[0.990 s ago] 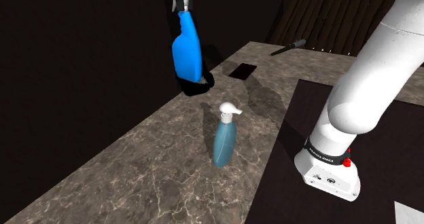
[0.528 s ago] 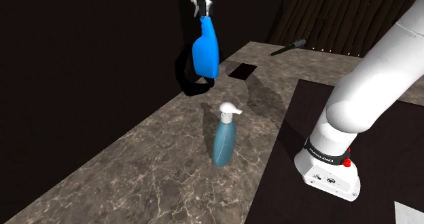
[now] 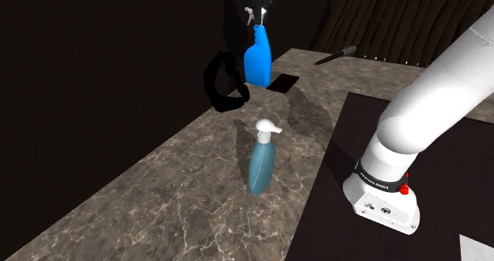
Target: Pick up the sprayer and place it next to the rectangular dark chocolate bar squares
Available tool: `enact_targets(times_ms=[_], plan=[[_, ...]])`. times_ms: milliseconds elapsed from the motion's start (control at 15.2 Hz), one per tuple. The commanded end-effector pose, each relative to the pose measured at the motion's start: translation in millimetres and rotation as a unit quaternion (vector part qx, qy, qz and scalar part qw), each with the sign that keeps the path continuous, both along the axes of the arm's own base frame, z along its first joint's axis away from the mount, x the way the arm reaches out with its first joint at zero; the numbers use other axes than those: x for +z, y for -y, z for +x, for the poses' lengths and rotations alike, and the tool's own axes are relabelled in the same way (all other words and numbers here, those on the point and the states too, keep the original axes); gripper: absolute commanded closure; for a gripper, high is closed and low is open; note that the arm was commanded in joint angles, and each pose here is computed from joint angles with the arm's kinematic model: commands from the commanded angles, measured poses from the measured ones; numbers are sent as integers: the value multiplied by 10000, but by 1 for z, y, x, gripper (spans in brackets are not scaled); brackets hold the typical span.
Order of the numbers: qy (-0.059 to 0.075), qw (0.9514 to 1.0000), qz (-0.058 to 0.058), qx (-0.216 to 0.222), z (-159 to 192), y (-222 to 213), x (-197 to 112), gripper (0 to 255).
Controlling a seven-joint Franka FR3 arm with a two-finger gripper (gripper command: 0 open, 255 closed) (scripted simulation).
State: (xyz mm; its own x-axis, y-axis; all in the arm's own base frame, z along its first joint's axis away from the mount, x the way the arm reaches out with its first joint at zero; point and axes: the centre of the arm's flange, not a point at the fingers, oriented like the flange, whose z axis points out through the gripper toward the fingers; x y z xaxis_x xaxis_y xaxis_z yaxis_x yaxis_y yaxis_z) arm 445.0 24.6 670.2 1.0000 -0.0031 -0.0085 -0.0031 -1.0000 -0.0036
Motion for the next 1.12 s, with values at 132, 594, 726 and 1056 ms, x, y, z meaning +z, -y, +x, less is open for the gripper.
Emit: enact_targets(times_ms=[132,594,726,1056], plan=[[2,10000,2,9,1,50,-19,255],[2,10000,2,9,5,138,-46,255],[2,10000,2,9,6,163,-54,255],[2,10000,2,9,9,226,-74,255]])
